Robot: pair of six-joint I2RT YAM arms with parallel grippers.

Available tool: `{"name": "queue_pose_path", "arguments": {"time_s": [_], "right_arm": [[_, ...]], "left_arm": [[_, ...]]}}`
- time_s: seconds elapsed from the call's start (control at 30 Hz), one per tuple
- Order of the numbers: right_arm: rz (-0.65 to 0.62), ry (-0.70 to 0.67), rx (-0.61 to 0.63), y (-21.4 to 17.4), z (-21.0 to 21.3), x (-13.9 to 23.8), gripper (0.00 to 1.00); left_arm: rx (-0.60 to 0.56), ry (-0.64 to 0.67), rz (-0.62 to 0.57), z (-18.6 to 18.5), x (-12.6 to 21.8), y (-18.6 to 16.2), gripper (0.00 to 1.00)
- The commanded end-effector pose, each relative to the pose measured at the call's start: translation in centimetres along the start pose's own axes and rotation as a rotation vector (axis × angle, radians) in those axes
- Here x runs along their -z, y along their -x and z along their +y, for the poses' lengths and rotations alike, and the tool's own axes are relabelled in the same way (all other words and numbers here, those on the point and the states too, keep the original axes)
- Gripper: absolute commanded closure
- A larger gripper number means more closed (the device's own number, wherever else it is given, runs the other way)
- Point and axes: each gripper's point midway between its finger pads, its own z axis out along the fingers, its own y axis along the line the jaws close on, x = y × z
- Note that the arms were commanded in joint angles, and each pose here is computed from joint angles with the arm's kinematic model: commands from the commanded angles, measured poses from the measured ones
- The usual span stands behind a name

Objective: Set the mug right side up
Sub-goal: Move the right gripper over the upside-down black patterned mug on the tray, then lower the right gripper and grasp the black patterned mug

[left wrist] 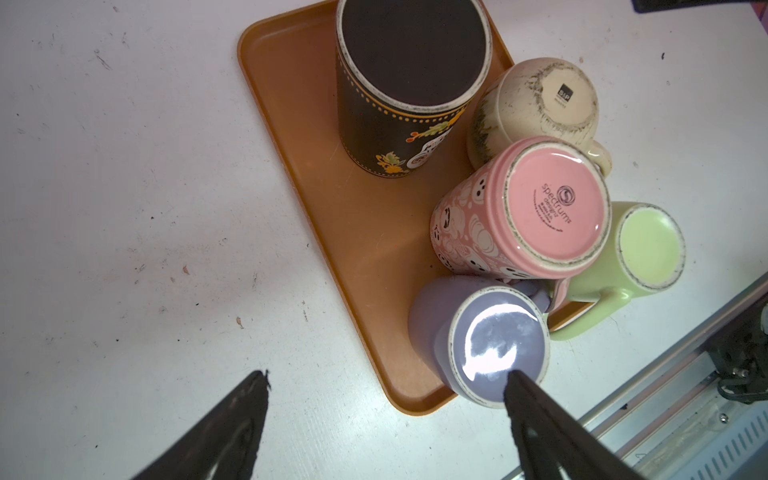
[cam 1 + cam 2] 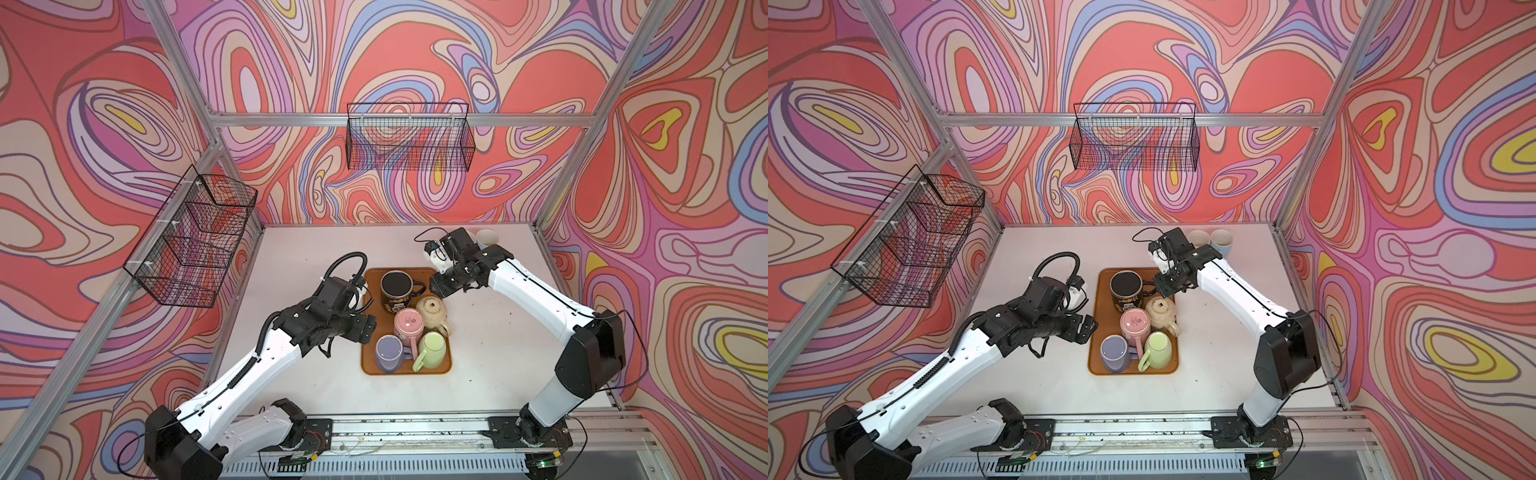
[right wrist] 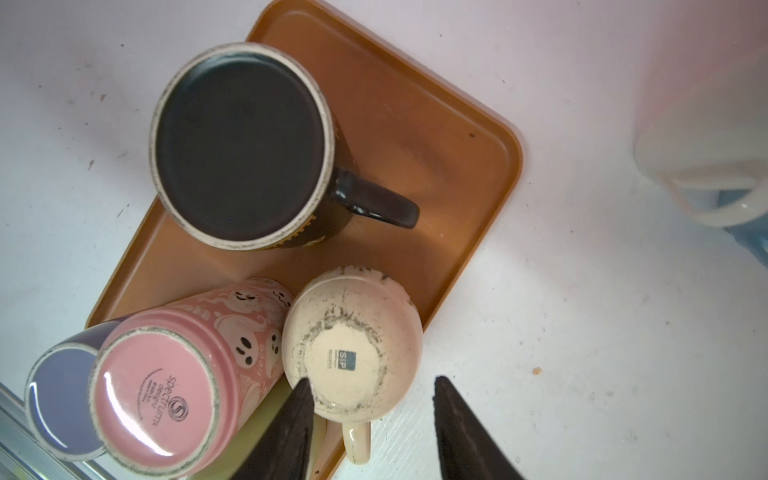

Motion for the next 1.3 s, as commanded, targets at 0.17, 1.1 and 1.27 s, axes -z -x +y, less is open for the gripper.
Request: {"name": "queue_pose_path", "arguments": {"time_s": [0.17, 1.1, 1.27], "right_arm": [[-0.002, 0.106, 0.282, 2.2, 0.9, -3.3, 0.49], [-0.128, 0.318, 0.619, 3.2, -1.8, -9.2, 0.52], [-0.104, 0.31, 0.672, 3.4, -1.4, -10.2, 0.52]], "left_arm": [[-0.032, 0.002, -0.025, 0.0, 0.8, 0.2, 0.06], [-0.045, 0.014, -0.03, 0.3, 0.6, 0.0, 0.03], [-0.044, 0.016, -0.025, 0.3, 0.4, -0.1, 0.03]]}}
